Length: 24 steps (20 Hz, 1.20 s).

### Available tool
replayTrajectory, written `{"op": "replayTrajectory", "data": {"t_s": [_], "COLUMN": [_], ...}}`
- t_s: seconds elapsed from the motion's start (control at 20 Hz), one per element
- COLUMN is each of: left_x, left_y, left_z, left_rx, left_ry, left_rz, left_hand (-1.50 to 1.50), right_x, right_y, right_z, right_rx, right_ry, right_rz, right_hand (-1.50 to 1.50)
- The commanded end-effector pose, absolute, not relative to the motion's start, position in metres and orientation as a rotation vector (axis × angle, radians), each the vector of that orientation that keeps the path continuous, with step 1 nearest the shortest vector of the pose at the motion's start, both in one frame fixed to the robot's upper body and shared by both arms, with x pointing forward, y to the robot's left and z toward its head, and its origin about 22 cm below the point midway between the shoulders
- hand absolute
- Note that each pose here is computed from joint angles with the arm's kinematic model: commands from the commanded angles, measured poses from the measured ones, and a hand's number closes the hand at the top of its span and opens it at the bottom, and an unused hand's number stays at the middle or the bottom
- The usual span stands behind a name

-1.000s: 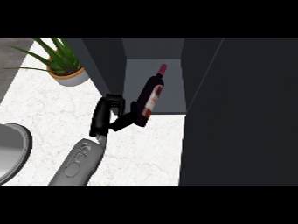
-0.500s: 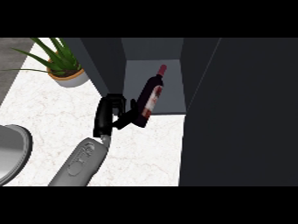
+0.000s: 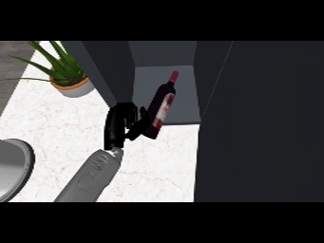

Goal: Pick up the wine, place it into the cabinet and close the cabinet

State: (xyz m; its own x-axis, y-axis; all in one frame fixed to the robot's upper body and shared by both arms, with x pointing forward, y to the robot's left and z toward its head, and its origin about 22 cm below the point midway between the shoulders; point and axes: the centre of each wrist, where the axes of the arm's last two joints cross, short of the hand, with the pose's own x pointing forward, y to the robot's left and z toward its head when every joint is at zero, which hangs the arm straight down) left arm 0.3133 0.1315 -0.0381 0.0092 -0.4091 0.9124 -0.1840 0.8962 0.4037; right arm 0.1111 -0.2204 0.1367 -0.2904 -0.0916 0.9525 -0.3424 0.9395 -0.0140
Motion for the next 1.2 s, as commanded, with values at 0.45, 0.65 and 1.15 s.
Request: {"op": "replayTrajectory", "data": {"t_s": [0.45, 0.65, 1.15], "left_x": [0.346, 0.36, 0.361], "left_y": [0.105, 0.108, 0.113], "left_z": [-0.028, -0.007, -0.01], "left_rx": [0.486, 0.48, 0.63], "left_ry": [-1.497, -1.529, -1.596], "left_rz": [-0.189, -0.167, -0.149], "left_hand": [1.5, 1.5, 1.5], "right_x": [0.106, 0.107, 0.104], "right_y": [-0.22, -0.221, -0.219], "right_z": [0.145, 0.138, 0.137], "right_rx": [0.411, 0.417, 0.445], "right_ry": [-1.895, -1.862, -1.871], "right_rz": [0.23, 0.227, 0.253], "right_hand": [-1.5, -1.5, -1.5]}}
